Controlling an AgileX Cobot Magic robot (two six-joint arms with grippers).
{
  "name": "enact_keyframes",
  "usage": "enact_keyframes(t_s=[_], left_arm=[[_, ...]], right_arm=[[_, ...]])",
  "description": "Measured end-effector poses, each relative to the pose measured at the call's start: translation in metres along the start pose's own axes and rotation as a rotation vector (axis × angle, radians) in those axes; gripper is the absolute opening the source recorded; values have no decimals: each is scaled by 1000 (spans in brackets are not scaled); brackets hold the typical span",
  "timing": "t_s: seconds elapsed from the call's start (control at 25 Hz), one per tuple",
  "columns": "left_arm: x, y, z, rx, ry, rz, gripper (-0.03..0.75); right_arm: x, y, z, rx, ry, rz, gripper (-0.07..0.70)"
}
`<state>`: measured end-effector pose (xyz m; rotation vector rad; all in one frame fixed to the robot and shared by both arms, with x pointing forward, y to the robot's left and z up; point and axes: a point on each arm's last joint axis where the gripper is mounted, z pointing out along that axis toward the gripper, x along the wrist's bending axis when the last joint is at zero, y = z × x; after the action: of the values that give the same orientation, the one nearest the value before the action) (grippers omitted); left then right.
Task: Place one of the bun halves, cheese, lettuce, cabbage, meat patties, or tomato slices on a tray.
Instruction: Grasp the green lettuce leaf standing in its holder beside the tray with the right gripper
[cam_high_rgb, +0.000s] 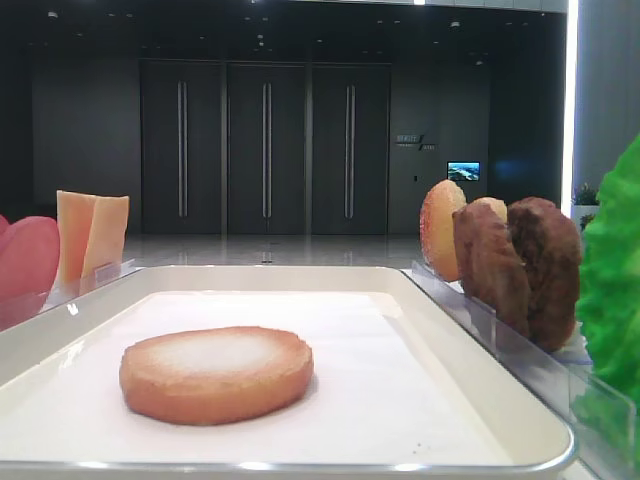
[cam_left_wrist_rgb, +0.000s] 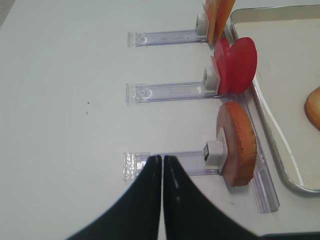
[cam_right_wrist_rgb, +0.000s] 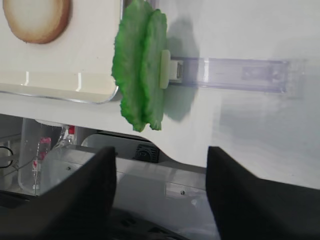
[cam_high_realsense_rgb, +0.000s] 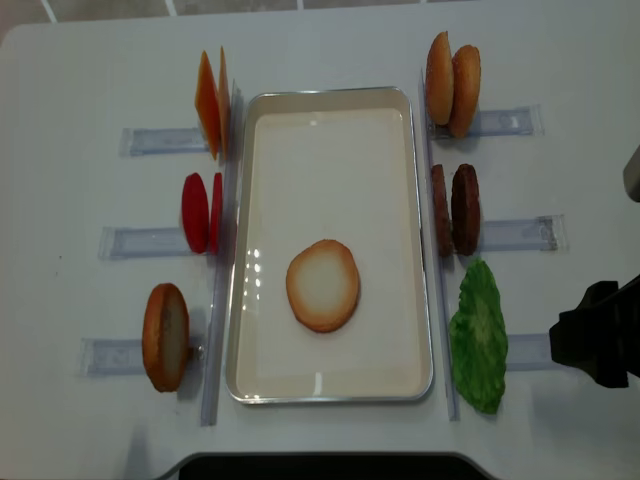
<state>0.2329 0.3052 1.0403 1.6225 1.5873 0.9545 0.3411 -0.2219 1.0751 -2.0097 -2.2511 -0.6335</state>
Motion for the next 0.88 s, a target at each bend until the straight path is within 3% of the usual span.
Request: enact_keyframes(t_s=[0.32, 0.48, 0.68, 0.88], left_arm=[[0, 0, 0, 0, 0, 0, -7], [0, 0, 0, 0, 0, 0, -7], [0, 0, 0, 0, 0, 0, -7], [0, 0, 0, 0, 0, 0, -7]], right_arm=[[29, 14, 38, 33, -42, -80, 403], [33, 21, 52, 51, -62, -76, 417], [35, 27, 54, -5, -41, -78, 427], [34, 32, 63, -4, -86, -56, 428]])
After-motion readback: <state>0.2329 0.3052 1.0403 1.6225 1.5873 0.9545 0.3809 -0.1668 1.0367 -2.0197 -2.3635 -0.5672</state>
